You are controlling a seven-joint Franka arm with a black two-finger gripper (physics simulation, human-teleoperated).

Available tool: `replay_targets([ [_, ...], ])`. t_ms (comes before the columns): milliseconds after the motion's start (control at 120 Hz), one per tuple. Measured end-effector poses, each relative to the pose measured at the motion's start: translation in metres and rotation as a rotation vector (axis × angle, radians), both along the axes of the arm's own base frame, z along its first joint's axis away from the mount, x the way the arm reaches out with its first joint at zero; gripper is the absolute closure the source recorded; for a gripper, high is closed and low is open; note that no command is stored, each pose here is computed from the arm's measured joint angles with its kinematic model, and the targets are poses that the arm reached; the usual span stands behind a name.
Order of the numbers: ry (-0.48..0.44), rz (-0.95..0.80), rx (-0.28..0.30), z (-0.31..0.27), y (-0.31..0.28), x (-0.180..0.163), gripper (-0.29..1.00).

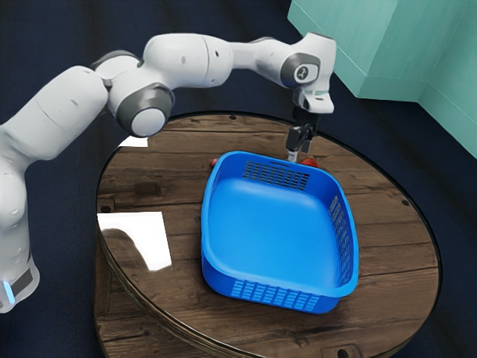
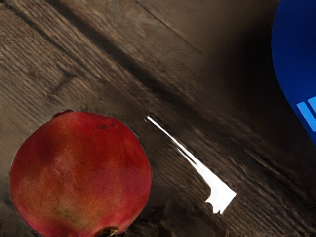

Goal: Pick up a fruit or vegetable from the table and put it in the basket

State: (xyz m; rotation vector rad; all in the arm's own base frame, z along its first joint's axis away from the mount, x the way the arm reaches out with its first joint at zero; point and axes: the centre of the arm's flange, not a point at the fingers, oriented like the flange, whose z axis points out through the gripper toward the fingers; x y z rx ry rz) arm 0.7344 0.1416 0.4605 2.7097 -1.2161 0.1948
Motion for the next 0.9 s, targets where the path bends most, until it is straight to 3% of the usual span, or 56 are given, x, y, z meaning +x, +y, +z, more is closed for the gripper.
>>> replay_targets([
  [900, -0.085, -0.086, -0.046, -0.039, 0.01, 0.028, 0.0],
])
